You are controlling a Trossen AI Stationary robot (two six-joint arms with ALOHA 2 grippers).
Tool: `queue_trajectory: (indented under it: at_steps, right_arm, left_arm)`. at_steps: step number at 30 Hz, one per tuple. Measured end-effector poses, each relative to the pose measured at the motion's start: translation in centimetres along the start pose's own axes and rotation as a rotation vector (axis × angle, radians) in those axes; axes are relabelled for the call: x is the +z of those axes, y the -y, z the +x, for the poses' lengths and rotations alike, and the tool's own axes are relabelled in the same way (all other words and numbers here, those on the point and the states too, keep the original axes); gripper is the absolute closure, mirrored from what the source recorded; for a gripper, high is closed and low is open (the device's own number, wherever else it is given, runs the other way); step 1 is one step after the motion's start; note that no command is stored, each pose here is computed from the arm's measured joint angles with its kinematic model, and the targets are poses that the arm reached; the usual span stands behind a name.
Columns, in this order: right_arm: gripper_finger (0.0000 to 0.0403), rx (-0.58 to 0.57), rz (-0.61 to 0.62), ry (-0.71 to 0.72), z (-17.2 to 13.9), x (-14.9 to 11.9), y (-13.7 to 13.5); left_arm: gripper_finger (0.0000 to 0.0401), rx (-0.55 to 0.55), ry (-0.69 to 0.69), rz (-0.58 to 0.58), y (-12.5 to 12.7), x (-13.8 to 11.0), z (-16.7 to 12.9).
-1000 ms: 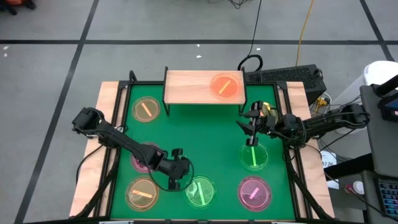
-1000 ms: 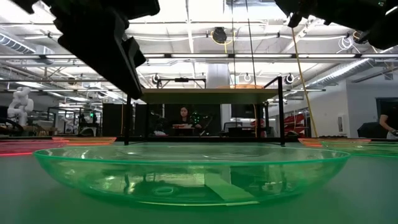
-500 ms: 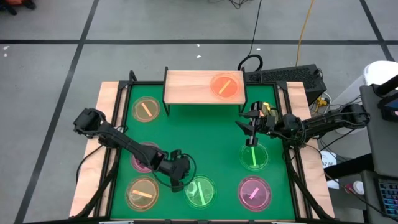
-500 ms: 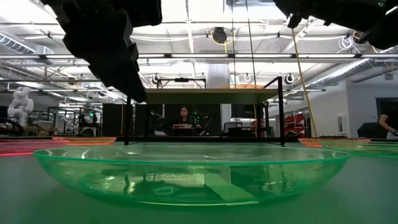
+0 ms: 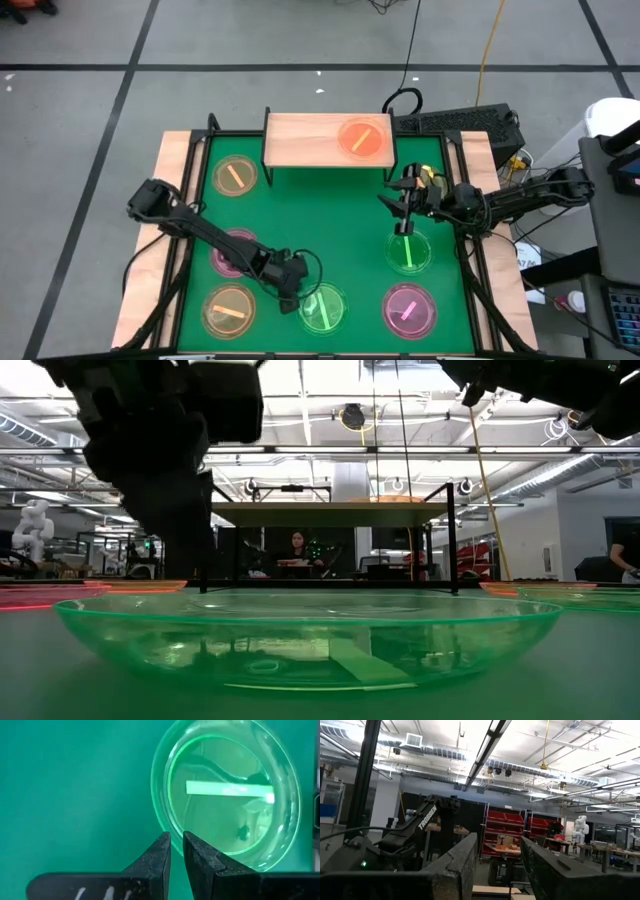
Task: Place and stack plates onto a shelf
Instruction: Stack the green plate on top of the orange plate on the shelf
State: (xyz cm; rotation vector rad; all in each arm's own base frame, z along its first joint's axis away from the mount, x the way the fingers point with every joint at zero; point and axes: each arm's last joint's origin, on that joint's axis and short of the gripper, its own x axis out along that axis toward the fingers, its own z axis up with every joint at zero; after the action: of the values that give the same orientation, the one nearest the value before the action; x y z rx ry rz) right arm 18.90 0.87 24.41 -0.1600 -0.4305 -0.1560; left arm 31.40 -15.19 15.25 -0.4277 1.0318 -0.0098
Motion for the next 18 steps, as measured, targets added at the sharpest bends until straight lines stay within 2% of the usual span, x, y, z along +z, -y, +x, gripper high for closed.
queue_trajectory:
  at_steps: [7, 12, 18]
  right_arm:
    - [0.0271, -0.002, -0.001, -0.005, 0.0, 0.0, 0.0]
    - [0.0271, -0.002, -0.001, -0.005, 0.0, 0.0, 0.0]
    - [0.0271, -0.002, -0.001, -0.004, 0.0, 0.0, 0.0]
  left_arm:
    - [0.0343, -0.081, -0.049, -0.040, -0.1, -0.2, 1.9]
    - [0.0343, -0.087, -0.071, -0.072, -0.4, -0.2, 2.3]
    - [0.0343, -0.086, -0.053, -0.046, -0.9, 0.4, 2.3]
